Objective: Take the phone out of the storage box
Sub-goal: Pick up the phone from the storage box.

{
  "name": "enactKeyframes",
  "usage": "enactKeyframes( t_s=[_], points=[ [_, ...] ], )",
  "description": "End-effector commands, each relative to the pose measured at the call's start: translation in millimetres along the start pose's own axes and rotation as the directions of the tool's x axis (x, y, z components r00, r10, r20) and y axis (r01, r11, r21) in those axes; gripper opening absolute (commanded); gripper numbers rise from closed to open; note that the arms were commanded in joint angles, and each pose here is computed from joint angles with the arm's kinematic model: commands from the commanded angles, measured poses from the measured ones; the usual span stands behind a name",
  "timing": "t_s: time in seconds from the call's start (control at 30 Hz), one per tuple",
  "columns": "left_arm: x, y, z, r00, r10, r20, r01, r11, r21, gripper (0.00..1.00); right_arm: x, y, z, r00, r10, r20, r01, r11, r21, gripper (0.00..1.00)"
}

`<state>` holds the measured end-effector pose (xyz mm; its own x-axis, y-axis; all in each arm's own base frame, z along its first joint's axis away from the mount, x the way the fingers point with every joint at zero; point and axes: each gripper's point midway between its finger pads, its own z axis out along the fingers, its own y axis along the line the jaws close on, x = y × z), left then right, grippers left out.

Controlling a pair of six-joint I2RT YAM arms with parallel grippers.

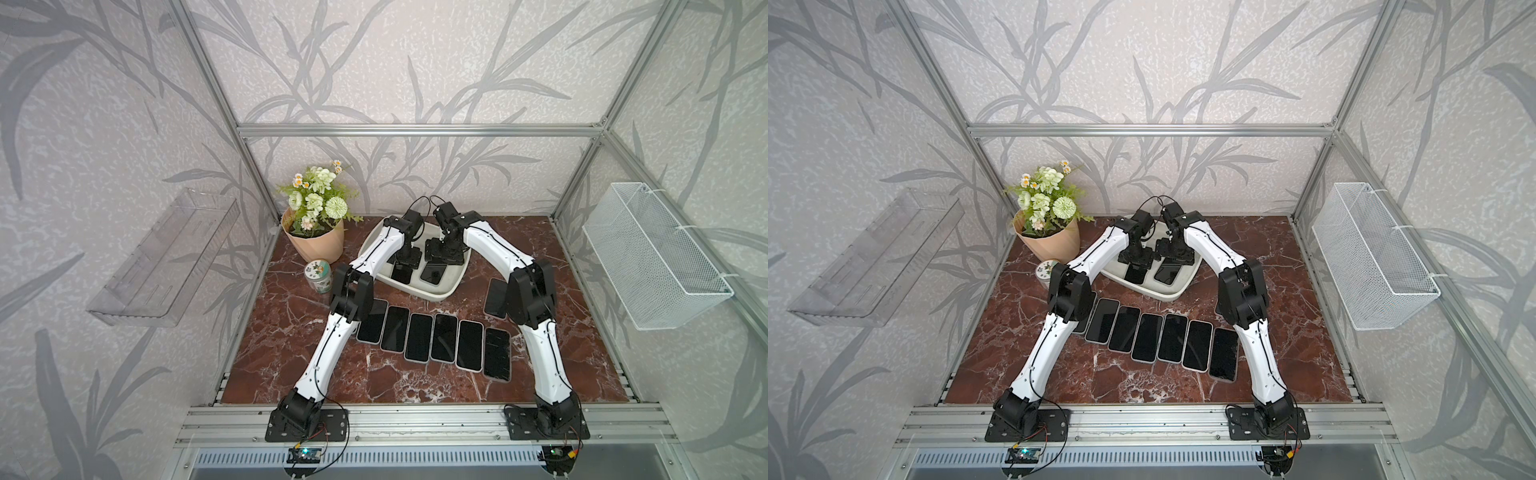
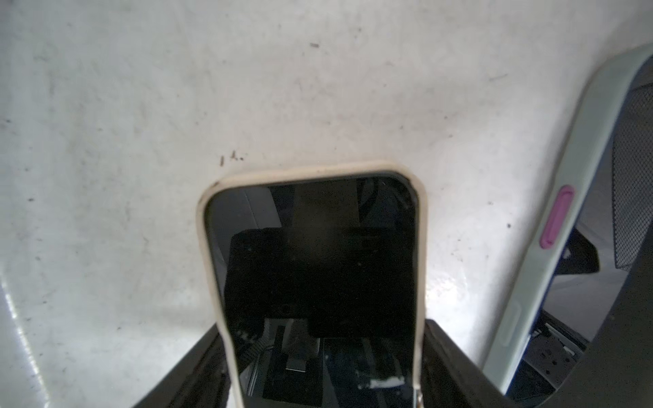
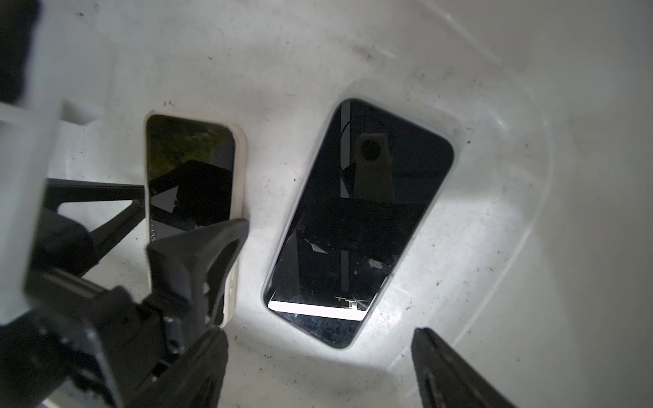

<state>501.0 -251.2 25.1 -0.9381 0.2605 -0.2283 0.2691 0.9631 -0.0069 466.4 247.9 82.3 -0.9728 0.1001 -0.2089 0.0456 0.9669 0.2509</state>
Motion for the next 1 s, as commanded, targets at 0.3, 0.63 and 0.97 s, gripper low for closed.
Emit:
enactKeyframes(
  t_s=[0.3, 0.63, 0.97],
  points=[
    [1, 7, -22, 1.0, -0.01, 0.003, 0.01, 1.0, 0.007, 0.63, -9, 4, -11, 1.0, -0.005, 0.024, 0.005, 1.0, 0.004, 0.89],
    [-27, 16, -118, 0.981, -0.024, 0.192, 0.021, 1.0, 0.017, 0.62, -21, -6, 4, 0.998, 0.058, -0.011, -0.056, 0.992, 0.115, 0.93],
    [-12, 22, -184, 0.974, -0.022, 0.227, 0.018, 1.0, 0.018, 0.62, -8, -13, 30, 0.992, 0.108, -0.065, -0.096, 0.983, 0.157, 0.99]
  ],
)
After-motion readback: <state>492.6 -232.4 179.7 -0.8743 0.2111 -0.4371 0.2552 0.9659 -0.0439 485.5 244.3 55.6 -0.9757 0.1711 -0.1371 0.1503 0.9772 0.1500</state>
